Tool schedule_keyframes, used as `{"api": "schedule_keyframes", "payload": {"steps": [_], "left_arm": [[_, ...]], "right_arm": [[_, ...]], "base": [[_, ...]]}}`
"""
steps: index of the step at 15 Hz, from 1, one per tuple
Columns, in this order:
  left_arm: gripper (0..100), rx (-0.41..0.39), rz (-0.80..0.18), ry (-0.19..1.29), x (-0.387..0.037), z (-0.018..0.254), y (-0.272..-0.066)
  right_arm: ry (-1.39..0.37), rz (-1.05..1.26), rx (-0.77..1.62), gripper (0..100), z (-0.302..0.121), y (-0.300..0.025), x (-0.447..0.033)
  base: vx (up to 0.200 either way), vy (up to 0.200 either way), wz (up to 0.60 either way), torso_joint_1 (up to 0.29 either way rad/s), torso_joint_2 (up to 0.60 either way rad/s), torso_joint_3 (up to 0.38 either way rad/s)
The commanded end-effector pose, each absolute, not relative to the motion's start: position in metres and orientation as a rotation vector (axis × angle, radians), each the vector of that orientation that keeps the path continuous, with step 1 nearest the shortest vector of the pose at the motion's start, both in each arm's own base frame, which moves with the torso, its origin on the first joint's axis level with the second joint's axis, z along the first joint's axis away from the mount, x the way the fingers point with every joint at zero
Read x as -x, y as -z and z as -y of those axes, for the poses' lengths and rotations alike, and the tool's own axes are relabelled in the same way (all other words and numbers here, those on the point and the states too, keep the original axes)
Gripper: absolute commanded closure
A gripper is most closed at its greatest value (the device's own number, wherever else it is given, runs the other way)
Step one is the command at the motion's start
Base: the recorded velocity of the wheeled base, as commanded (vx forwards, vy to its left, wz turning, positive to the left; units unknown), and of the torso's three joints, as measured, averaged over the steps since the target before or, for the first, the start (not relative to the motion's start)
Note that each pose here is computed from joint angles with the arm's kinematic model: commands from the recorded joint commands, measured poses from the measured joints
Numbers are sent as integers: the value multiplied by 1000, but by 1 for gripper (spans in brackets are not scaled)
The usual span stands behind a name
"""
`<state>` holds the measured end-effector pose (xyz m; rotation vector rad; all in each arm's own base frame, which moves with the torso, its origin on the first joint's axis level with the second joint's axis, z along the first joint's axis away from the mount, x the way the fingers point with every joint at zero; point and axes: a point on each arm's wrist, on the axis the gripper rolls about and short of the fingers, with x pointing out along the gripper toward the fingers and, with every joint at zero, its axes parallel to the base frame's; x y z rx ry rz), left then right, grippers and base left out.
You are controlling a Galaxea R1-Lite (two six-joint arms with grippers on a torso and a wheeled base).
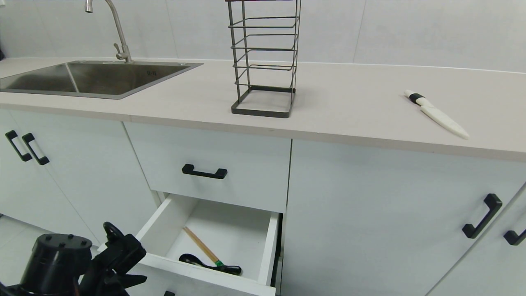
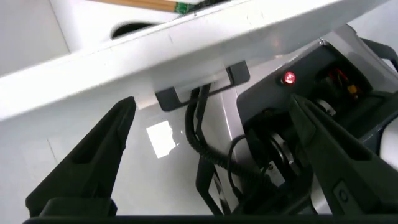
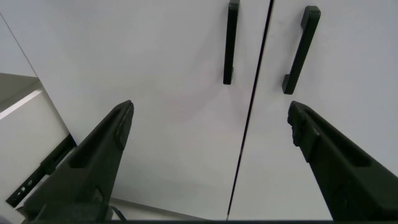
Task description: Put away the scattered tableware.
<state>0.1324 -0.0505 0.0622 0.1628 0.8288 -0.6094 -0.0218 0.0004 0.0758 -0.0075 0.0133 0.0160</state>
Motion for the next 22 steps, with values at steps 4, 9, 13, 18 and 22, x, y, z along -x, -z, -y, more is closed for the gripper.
{"api": "schedule_keyframes", "payload": {"steps": [4, 9, 13, 18, 22], "left_arm": [[0, -160, -806, 608, -160, 60, -46], [0, -134, -722, 568, -192, 62, -31], [0, -119, -663, 542, -223, 64, -24], [0, -110, -582, 542, -259, 75, -25], [0, -105, -550, 539, -272, 78, -26]], "right_arm": [[-17, -15, 8, 0, 0, -76, 22], [-17, -15, 8, 0, 0, -76, 22], [-17, -15, 8, 0, 0, -76, 22], [-17, -15, 8, 0, 0, -76, 22], [-17, -15, 6, 0, 0, -76, 22]], "base": [[0, 0, 0, 0, 0, 0], [0, 0, 0, 0, 0, 0], [0, 0, 0, 0, 0, 0], [0, 0, 0, 0, 0, 0], [0, 0, 0, 0, 0, 0]]}}
